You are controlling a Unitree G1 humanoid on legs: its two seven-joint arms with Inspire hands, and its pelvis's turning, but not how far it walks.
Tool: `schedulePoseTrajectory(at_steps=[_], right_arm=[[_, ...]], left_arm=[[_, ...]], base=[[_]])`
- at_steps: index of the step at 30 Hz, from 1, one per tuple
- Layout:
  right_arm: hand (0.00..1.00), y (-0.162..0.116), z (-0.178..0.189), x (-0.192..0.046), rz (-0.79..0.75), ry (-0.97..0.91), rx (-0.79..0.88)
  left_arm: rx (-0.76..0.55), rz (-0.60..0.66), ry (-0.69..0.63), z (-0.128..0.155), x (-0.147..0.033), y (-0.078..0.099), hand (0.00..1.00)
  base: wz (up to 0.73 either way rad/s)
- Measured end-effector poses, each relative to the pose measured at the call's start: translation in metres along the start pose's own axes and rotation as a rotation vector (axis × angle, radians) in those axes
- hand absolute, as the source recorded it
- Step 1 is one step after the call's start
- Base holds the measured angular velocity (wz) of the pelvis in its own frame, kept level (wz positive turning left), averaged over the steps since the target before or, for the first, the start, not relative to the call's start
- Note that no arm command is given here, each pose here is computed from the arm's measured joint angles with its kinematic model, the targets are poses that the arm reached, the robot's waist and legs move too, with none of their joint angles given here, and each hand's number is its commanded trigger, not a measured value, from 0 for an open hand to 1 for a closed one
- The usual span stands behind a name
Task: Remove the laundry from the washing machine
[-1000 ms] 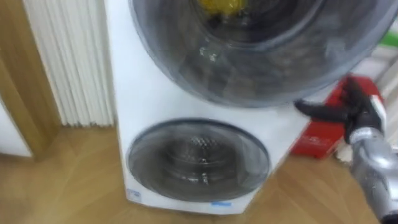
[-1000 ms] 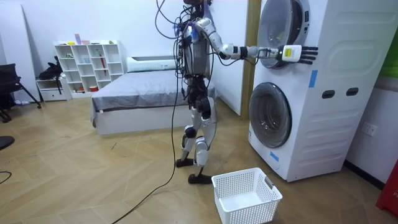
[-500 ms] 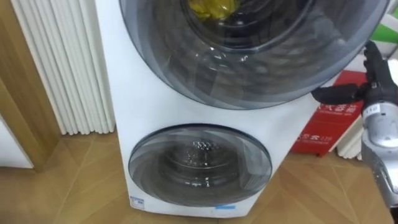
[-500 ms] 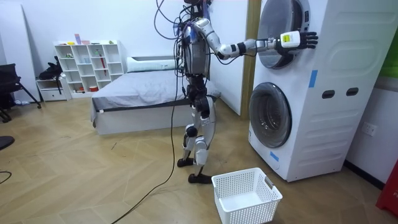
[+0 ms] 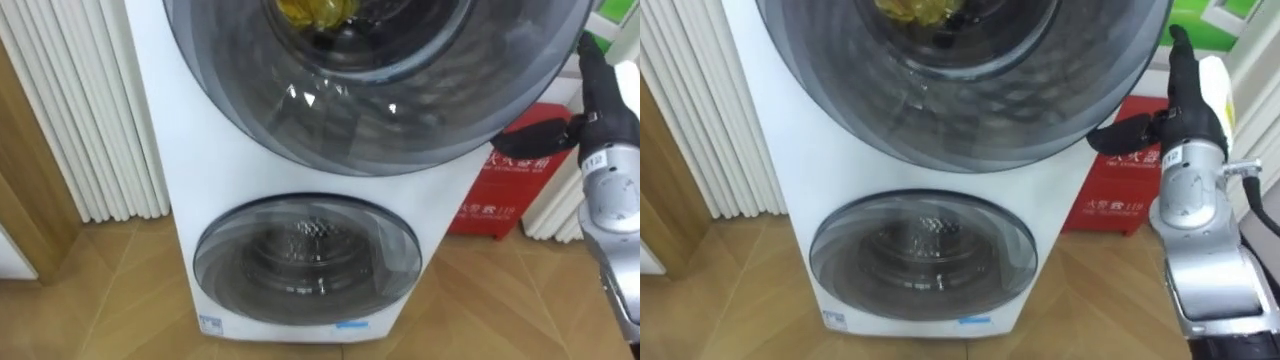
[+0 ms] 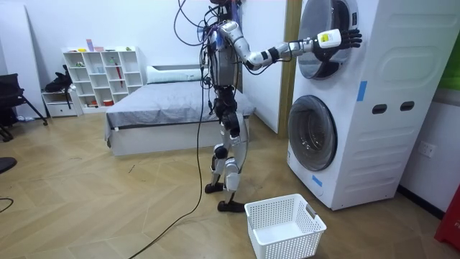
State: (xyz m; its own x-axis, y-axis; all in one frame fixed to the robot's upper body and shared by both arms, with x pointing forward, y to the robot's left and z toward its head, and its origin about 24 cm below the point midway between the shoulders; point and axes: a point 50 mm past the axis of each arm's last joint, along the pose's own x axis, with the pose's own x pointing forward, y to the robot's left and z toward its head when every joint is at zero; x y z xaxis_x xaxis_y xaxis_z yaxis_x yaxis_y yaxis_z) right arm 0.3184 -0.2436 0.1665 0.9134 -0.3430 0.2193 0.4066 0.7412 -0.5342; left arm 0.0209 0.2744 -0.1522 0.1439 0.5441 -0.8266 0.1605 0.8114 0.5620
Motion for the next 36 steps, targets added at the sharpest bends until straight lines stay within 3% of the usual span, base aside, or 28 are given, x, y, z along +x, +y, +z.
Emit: schedulePoseTrajectory(at_steps=[12,26,36], right_arm=[[0.00,-0.006,0.014,-0.015,0.000,-0.090,-0.003],[0.00,-0.010,0.020,-0.044,0.112,-0.160,0.035],[0.00,-0.010,0.015,-0.047,0.219,-0.140,0.098]], left_arm=[[-0.006,0.000,-0.010,0.000,-0.001,-0.002,0.00],[-0.021,0.000,-0.030,0.001,-0.002,-0.008,0.00],[-0.013,-0.004,-0.042,0.003,-0.001,-0.007,0.00]], base=[[-0.06],[-0.02],[-0.02]])
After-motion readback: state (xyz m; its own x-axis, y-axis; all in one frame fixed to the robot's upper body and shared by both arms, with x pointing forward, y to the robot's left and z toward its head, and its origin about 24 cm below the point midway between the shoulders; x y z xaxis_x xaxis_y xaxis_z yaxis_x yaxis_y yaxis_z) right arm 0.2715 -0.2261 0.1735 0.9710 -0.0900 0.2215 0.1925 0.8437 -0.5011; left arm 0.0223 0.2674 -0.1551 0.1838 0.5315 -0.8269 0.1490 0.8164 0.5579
